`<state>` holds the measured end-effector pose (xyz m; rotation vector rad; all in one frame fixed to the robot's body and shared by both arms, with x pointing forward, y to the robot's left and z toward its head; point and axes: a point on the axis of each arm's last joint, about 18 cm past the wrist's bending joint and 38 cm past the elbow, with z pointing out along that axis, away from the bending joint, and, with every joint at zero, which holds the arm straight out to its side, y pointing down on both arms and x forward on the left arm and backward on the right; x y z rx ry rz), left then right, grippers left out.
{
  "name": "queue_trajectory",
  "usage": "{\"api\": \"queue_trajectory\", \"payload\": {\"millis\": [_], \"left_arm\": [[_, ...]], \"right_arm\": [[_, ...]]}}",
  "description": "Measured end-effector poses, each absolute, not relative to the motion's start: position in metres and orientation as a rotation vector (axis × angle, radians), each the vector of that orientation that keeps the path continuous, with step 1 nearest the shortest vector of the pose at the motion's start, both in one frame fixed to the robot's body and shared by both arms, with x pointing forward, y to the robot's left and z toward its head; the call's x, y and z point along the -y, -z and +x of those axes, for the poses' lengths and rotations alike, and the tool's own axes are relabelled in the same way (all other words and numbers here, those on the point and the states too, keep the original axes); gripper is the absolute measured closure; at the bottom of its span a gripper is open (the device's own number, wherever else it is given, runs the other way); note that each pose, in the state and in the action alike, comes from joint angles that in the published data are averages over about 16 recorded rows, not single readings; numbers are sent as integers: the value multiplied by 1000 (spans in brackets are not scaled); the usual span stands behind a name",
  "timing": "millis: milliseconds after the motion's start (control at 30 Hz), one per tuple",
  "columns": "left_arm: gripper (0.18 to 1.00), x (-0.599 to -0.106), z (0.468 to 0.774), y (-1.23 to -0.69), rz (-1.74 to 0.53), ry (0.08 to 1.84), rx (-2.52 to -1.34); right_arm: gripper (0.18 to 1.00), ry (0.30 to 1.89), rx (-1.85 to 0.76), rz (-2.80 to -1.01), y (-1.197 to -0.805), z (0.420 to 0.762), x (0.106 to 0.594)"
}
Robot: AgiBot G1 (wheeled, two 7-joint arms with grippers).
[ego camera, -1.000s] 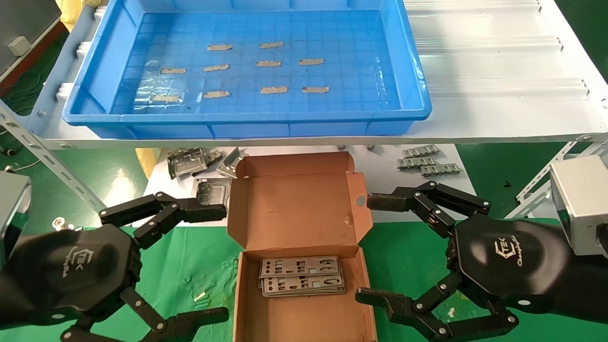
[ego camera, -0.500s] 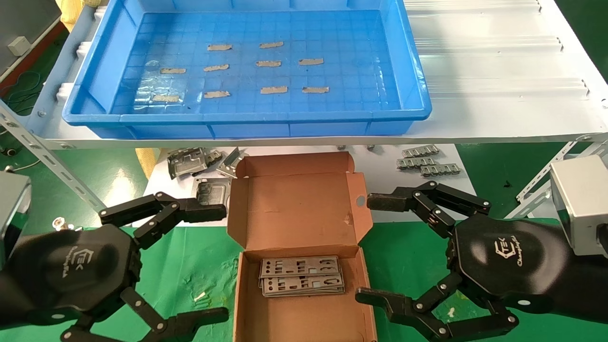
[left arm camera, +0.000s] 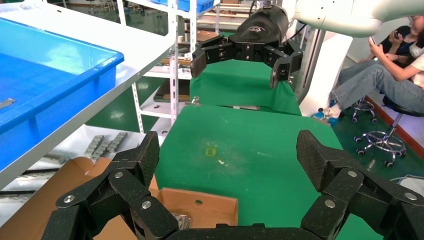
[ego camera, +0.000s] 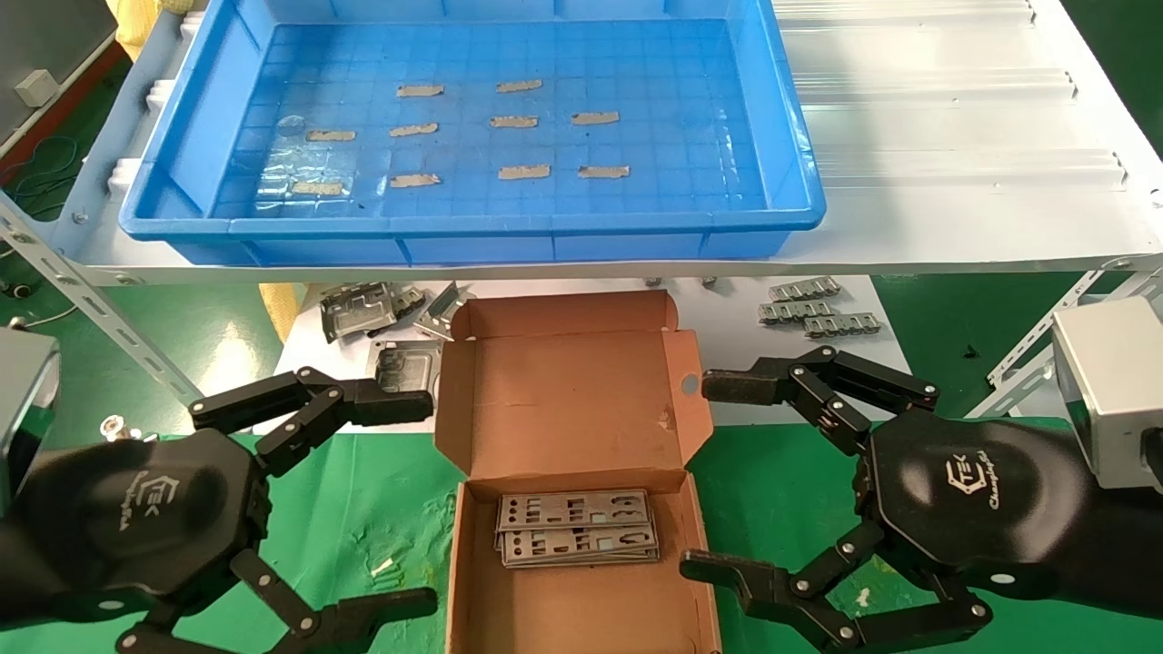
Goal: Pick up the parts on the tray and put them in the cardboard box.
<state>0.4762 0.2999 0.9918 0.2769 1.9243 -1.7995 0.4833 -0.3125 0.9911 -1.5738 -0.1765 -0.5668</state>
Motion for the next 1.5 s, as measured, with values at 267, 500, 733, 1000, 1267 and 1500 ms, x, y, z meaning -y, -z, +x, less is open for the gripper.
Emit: {"api": "queue_trajectory", "payload": {"millis": [267,500,733,1000,1267,1500], "left_arm": [[184,-300,476,-992,277,1799,-1924],[184,-300,476,-992,277,1799,-1924],[184,-300,476,-992,277,1799,-1924],[184,-300,476,-992,277,1799,-1924],[184,-300,476,-992,277,1799,-1924],[184,-300,476,-992,277,1799,-1924]], "right_arm": [[178,567,176,-1574,-991,483,312],[178,567,177,-1574,-991,483,312],[178,567,177,-1574,-991,483,312],[178,567,177,-1574,-991,483,312],[178,567,176,-1574,-991,483,312],[178,567,177,-1574,-991,483,312]]}}
